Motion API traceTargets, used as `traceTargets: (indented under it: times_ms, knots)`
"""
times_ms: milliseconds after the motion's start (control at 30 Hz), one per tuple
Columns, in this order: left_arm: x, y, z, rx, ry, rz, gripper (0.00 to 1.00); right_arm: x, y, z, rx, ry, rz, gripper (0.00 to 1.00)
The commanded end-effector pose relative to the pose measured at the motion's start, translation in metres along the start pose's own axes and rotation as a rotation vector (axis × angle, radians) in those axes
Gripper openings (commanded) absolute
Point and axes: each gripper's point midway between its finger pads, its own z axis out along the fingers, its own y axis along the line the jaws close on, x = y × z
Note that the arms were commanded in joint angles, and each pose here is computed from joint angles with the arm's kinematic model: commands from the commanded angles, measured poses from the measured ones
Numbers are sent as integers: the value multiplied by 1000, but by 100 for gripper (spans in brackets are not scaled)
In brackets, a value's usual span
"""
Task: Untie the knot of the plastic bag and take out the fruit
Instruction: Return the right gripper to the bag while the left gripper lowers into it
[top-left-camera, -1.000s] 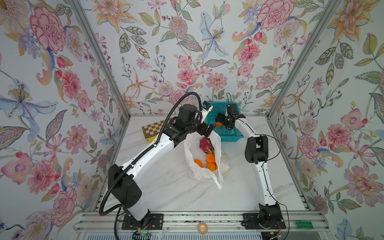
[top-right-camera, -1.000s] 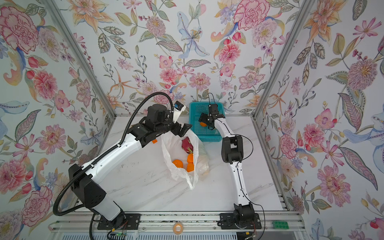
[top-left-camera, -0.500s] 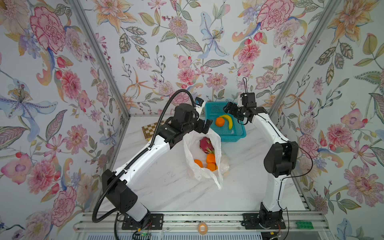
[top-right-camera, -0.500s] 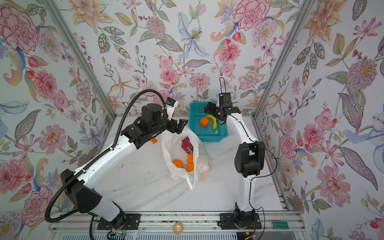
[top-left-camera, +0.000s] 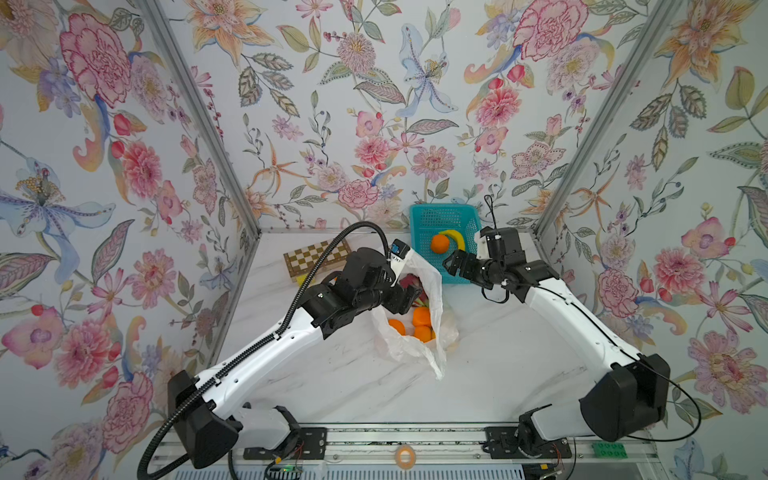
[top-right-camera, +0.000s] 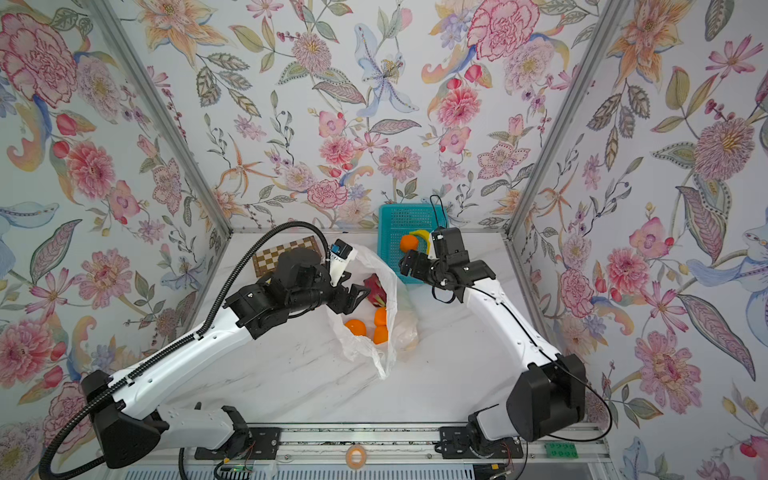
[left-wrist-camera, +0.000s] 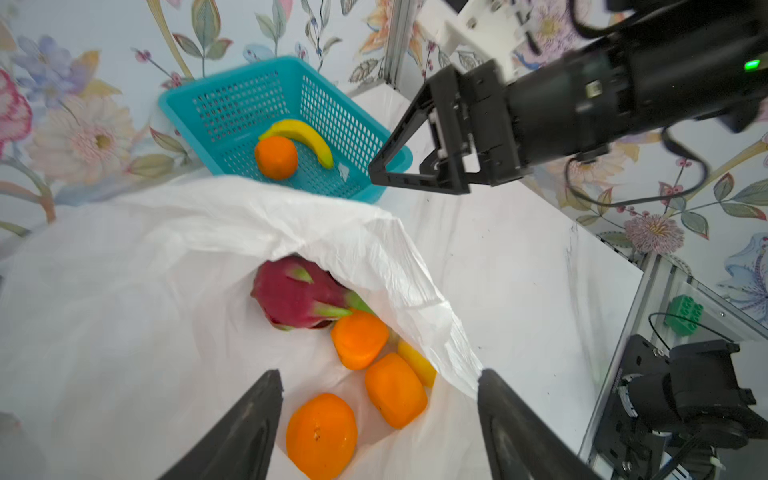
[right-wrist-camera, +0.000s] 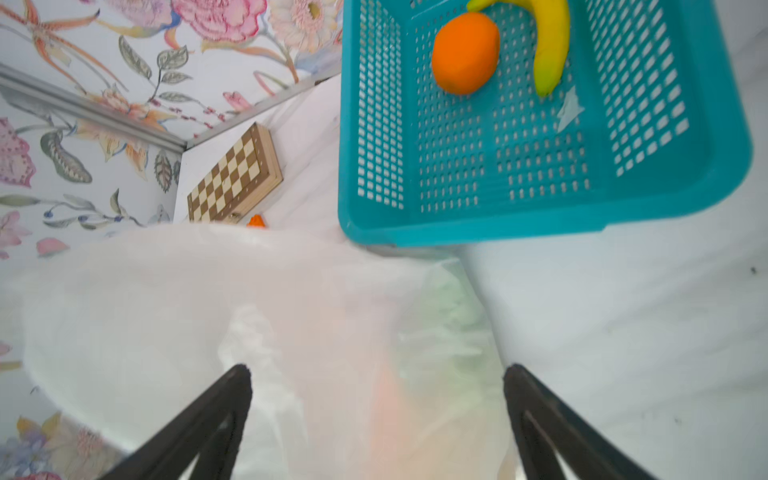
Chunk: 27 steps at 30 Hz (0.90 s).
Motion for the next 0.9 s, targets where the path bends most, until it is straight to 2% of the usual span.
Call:
traceTargets:
  times_ms: [0,100,333,467,667,867]
  knots:
    - [23,-5,14,23,64,-43,74,34,-1,-6,8,30,9,96]
    - [39,-4,30,5,109,-48,73,64,3,-15,-9,55,-1,96]
    - [74,9,65,-57,171,-79,69,106,6,-23,-24,95,-20,97]
    - [113,21,78,-110,246,-137,64,123,9,-17,-25,120,-24,97]
    - [179,17,70,-108,335,-196,64,172,4,-7,31,278,-109,99]
    - [225,22,57,-147,339,-224,65,232,-14,1,123,410,-303,97]
